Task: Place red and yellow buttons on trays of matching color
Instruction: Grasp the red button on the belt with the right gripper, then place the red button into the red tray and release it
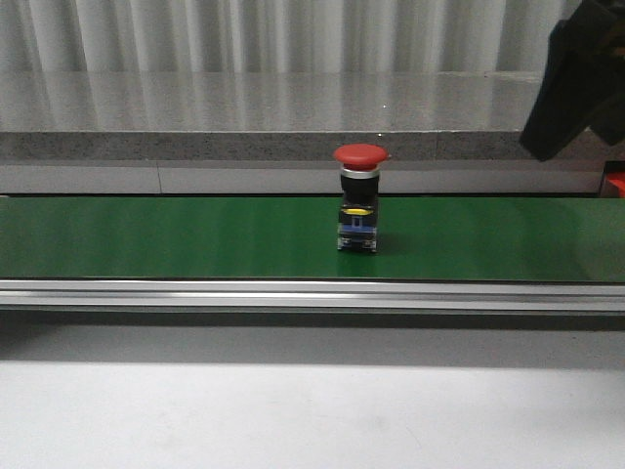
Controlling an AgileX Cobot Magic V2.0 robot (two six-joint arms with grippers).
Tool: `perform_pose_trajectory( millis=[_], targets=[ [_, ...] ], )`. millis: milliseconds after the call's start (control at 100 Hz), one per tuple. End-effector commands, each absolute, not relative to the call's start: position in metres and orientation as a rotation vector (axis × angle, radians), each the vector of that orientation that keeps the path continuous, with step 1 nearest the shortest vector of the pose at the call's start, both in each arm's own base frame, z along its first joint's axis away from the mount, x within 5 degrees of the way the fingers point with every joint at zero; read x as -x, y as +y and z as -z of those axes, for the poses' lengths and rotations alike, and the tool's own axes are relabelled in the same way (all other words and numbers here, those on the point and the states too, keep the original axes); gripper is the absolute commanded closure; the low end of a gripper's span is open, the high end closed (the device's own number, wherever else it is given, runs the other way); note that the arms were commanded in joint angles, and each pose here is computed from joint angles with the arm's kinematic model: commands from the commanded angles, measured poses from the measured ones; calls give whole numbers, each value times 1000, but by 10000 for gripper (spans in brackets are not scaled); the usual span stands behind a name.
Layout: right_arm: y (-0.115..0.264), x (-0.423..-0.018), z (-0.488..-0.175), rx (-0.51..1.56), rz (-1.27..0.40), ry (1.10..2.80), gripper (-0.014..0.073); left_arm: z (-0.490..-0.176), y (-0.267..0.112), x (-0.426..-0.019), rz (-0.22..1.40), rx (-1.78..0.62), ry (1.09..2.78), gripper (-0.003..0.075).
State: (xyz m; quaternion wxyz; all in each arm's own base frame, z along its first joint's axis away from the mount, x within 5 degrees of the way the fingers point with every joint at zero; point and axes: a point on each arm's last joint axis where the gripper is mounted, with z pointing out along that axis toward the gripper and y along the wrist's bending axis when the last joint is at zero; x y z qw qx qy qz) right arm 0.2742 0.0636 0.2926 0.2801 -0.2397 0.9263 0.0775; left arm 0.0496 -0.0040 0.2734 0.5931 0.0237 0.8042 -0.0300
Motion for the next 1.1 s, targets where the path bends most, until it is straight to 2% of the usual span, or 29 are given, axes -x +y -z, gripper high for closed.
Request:
perform_pose_trajectory(
  millis=[0,300,510,630,690,730,880,930,1010,1090],
  targets=[
    [77,-275,-304,699,-220,2408,-21,-289,-5,-51,94,-42,1771,741],
    [118,-286,-287,865,-259,2388,-21,-289,-5,-51,94,-42,1771,741],
    [136,-309,-296,885,-277,2344,-20,-289,-5,-51,94,-42,1771,741],
    [141,-323,-291,892,-279,2359,-10,-289,-5,-51,94,-42,1771,741],
    [143,-327,-285,902,-275,2378,33,-289,-5,-51,94,-42,1771,741],
    [144,-329,-281,909,-274,2392,96,-289,-5,-51,94,-42,1771,741],
    [143,-328,-277,966,-258,2444,447,-289,-5,-51,94,-42,1771,741],
    [139,-329,-283,990,-227,2450,519,-289,-5,-51,94,-42,1770,741],
    [129,-333,-302,962,-182,2443,536,-289,-5,-51,94,-42,1770,741],
    [104,-342,-328,836,-121,2452,536,-289,-5,-51,94,-42,1770,741]
  ],
)
